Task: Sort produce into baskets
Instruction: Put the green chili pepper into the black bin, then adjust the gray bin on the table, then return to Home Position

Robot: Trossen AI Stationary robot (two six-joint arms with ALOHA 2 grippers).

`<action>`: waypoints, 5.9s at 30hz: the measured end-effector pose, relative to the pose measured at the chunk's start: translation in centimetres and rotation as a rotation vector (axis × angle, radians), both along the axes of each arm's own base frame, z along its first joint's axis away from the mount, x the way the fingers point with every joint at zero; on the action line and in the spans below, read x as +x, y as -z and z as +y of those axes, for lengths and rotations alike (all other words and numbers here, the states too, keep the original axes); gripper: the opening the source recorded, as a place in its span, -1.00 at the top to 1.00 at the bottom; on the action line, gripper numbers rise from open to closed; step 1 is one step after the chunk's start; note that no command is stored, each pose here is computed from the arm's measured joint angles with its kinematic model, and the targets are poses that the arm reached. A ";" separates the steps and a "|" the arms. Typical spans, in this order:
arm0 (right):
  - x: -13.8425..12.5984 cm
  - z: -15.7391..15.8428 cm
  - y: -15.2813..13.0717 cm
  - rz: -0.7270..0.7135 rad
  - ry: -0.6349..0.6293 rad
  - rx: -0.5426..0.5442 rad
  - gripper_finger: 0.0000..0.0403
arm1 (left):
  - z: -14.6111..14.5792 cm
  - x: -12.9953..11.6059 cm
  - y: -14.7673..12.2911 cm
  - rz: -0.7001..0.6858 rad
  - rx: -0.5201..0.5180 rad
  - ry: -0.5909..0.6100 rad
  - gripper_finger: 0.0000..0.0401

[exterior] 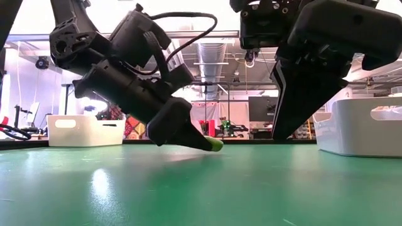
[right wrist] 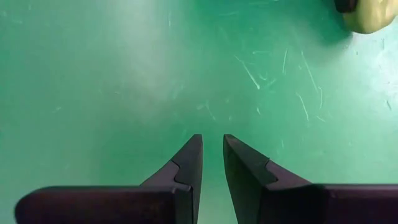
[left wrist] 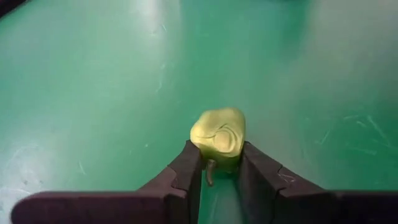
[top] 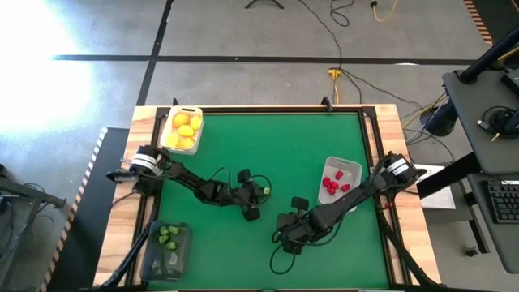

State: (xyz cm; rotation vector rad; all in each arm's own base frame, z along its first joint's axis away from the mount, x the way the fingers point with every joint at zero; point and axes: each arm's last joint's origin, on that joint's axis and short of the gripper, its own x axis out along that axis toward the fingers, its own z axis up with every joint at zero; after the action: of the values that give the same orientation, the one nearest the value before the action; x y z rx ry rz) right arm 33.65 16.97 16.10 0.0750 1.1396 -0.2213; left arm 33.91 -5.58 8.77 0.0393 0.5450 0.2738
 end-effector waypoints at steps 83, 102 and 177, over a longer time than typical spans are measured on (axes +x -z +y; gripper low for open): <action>-13.4 -16.0 -2.7 0.012 0.903 0.144 0.94 | -9.4 -14.0 -15.5 0.241 0.256 -0.344 -0.05; -9.2 -13.6 -2.4 -0.155 0.487 0.320 0.94 | -9.2 -13.6 -16.3 0.084 0.535 -0.308 -0.05; -14.3 -15.6 -3.3 -0.934 -0.242 -0.112 0.94 | 5.9 -16.4 -13.5 -0.484 0.119 0.448 0.79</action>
State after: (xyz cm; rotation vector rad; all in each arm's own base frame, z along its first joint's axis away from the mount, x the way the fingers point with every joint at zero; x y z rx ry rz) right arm 19.37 1.39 19.43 -0.0589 0.1988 -0.0166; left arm 17.46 0.36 22.26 0.2024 0.0290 -0.1246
